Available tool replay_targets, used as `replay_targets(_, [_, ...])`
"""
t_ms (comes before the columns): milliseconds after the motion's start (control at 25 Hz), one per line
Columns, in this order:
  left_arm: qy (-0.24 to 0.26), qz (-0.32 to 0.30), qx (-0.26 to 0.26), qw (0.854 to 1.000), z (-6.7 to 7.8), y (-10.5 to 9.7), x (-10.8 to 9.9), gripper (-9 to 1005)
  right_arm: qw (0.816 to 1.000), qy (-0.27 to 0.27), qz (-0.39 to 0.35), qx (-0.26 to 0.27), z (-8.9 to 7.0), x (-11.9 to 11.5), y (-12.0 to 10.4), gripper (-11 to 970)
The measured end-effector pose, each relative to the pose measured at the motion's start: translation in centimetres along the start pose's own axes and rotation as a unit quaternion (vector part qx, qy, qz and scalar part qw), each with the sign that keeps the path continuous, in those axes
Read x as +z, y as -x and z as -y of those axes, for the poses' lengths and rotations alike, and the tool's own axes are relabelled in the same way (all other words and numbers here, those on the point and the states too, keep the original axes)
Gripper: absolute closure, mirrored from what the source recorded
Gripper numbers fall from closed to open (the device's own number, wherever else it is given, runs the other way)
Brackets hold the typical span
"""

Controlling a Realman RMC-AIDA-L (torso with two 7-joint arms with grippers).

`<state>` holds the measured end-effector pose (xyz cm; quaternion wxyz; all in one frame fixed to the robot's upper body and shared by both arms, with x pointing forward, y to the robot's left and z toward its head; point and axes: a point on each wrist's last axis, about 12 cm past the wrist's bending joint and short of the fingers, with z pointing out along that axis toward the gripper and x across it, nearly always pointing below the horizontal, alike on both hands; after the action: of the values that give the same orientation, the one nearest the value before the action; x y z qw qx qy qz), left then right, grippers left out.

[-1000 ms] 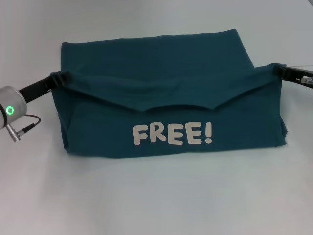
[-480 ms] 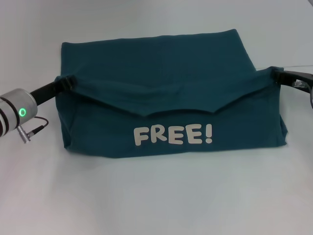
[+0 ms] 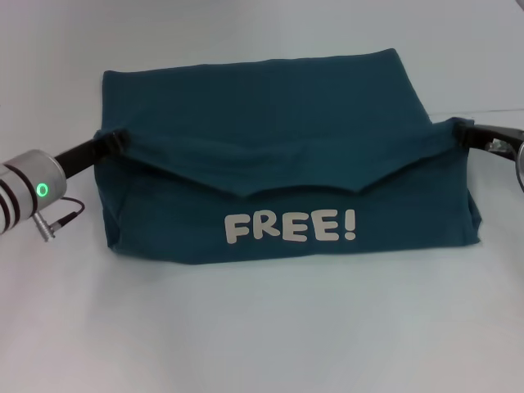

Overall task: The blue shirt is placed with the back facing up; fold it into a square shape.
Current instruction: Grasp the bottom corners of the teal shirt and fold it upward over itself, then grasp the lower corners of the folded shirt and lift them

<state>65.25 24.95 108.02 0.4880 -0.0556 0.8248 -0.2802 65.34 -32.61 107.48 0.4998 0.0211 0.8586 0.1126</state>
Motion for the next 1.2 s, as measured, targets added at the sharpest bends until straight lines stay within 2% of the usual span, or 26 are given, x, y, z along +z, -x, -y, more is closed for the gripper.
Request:
replay_targets(360, [-0.003, -0.019, 0.019, 1.000, 0.4, -0.8, 0.2, 979, 1.000, -0.008, -0.006, 0.003, 0.0, 0.0, -0.7, 856])
replay_targets(400, [-0.003, -0.021, 0.022, 1.000, 0.4, -0.9, 0.2, 955, 1.000, -0.008, -0.007, 0.003, 0.0, 0.0, -0.7, 856])
replay_targets(600, [0.003, -0.021, 0.026, 0.999, 0.2, -0.9, 0.1, 834, 1.000, 0.001, -0.012, -0.010, -0.2, 0.0, -0.8, 662])
replay_targets(840, [0.007, -0.015, 0.015, 1.000, -0.5, -0.7, -0.4, 577, 1.000, 0.018, -0.004, -0.013, 0.1, -0.5, -0.5, 374])
replay_targets(1000, [-0.008, 0.000, 0.015, 1.000, -1.3, 0.1, -1.8, 483, 0.999, 0.045, 0.008, -0.014, 0.2, -1.1, 0.0, 289])
replay_targets(1200, [-0.065, -0.003, 0.032, 0.997, -1.8, 0.5, -4.0, 357, 0.996, 0.092, 0.015, 0.012, 1.1, -2.8, 0.2, 183])
